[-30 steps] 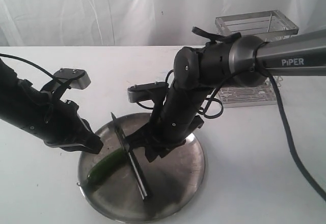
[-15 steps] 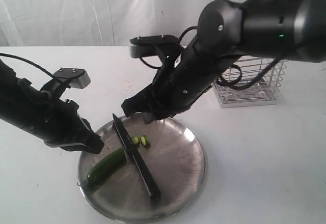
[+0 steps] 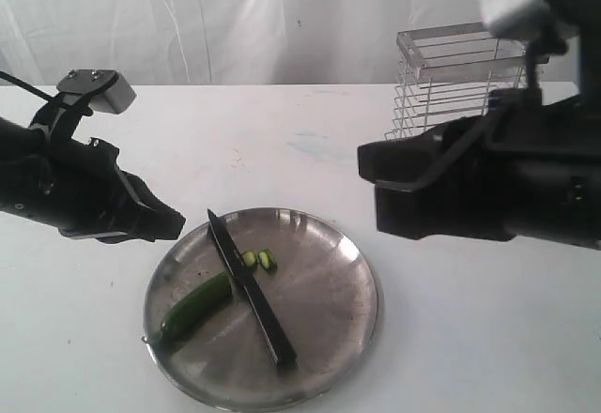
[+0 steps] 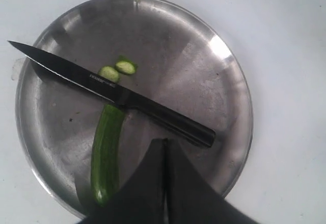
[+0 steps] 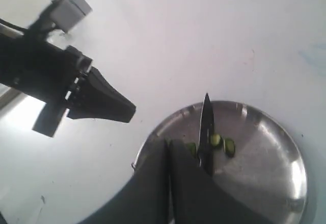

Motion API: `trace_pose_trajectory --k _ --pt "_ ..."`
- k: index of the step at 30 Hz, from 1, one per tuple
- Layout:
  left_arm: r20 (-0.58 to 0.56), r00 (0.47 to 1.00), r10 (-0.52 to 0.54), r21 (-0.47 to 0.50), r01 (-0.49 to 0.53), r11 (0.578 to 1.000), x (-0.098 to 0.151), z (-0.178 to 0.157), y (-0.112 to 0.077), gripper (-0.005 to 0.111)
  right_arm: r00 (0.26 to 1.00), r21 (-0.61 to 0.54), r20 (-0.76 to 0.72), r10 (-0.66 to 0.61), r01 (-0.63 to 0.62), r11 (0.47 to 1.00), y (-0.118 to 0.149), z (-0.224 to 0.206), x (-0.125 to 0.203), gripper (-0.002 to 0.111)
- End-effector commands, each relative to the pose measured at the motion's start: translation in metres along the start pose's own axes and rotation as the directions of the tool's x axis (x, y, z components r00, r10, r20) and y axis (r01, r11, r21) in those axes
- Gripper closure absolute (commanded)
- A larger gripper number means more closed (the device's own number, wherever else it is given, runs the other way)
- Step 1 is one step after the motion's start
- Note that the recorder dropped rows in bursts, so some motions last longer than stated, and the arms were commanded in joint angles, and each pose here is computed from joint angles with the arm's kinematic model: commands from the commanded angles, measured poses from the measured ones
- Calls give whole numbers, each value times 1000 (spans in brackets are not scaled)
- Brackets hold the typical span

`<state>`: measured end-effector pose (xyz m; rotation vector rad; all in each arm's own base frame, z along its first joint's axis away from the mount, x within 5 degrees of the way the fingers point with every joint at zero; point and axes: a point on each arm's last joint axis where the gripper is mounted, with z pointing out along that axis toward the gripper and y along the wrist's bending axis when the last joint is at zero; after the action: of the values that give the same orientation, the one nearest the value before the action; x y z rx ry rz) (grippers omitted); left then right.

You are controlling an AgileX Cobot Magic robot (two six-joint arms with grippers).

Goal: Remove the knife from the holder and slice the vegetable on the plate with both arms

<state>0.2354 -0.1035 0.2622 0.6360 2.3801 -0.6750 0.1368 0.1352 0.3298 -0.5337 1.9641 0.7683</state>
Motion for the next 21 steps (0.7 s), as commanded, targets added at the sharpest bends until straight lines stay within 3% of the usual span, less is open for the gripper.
trace_pose_trajectory --k 1,8,12,16,21 --pt "18 1000 -4 -5 4 1000 -1 -3 0 107 994 -25 105 -18 21 999 6 -27 -7 108" --pt "22 1000 -4 -9 4 1000 -1 -3 0 107 969 -32 247 -29 38 999 9 -49 -17 108" --pt "22 1000 -4 -9 4 1000 -1 -3 0 107 954 6 265 -143 147 989 8 -51 -19 108" --pt "22 1000 -4 -9 4 1000 -1 -3 0 107 952 53 259 -166 158 986 -2 -55 -3 108" --pt "26 1000 -4 -13 4 1000 -1 -3 1 107 953 140 265 -148 114 984 -22 -71 42 108"
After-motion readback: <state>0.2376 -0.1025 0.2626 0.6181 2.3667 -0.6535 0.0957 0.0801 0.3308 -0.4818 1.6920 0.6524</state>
